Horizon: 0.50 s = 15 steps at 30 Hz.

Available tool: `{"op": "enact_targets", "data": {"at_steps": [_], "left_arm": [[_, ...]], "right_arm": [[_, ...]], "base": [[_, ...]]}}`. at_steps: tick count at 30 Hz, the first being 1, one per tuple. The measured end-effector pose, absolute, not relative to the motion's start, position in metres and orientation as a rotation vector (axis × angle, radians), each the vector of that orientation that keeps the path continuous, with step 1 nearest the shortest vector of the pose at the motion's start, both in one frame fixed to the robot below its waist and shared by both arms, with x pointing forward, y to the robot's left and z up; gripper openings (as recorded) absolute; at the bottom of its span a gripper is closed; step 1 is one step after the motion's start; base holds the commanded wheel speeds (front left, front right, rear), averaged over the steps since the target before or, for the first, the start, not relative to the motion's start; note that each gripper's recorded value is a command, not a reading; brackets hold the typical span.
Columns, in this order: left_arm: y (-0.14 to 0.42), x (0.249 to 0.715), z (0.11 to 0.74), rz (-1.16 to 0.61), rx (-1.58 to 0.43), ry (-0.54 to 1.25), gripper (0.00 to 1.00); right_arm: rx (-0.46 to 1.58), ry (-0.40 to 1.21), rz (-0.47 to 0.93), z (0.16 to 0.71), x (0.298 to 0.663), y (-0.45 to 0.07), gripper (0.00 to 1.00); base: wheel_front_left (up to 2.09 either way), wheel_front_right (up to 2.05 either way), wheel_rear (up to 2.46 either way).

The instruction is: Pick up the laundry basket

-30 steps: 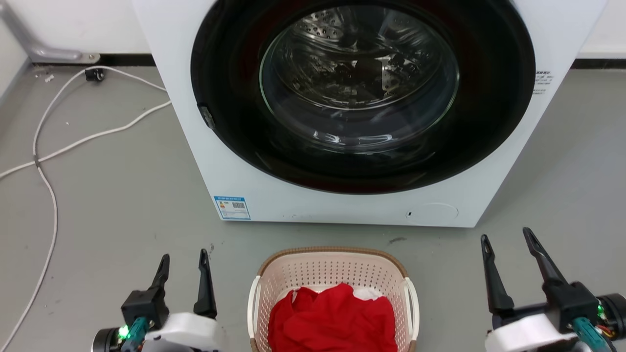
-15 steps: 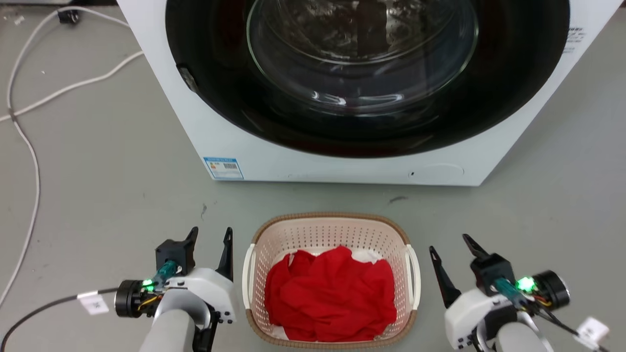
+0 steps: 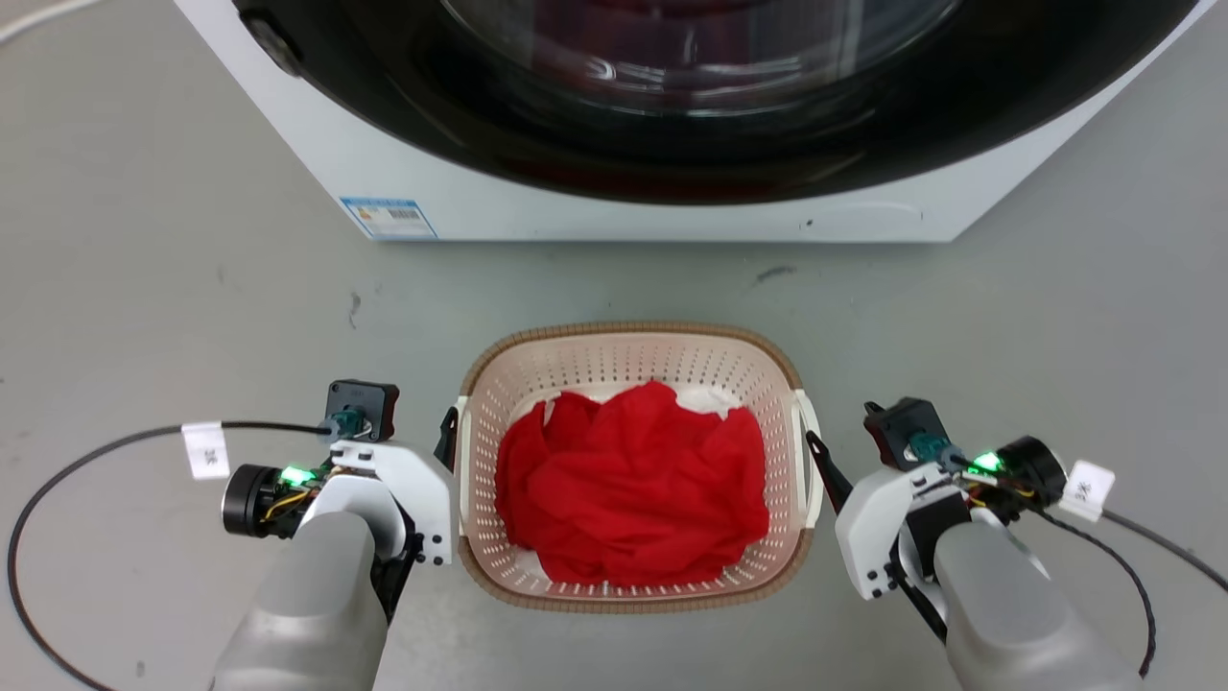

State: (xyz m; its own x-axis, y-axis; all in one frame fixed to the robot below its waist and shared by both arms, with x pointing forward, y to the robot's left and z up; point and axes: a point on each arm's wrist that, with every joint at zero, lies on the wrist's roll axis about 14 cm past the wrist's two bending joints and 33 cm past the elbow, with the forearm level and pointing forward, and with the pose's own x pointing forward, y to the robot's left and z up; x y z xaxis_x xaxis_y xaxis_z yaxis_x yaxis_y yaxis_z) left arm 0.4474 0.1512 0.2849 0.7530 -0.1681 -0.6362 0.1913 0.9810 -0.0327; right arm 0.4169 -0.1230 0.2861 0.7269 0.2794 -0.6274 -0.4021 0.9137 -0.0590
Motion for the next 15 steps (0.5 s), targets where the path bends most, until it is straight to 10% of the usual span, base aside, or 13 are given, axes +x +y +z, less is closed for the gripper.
{"op": "enact_targets", "data": {"at_steps": [15], "left_arm": [[0.141, 0.435, 0.214, -0.24, 0.039, 0.964, 1.0]], "right_arm": [[-0.178, 0.887, 0.414, 0.226, 0.416, -0.121, 1.0]], "base": [[0.0, 0.0, 0.0]]}}
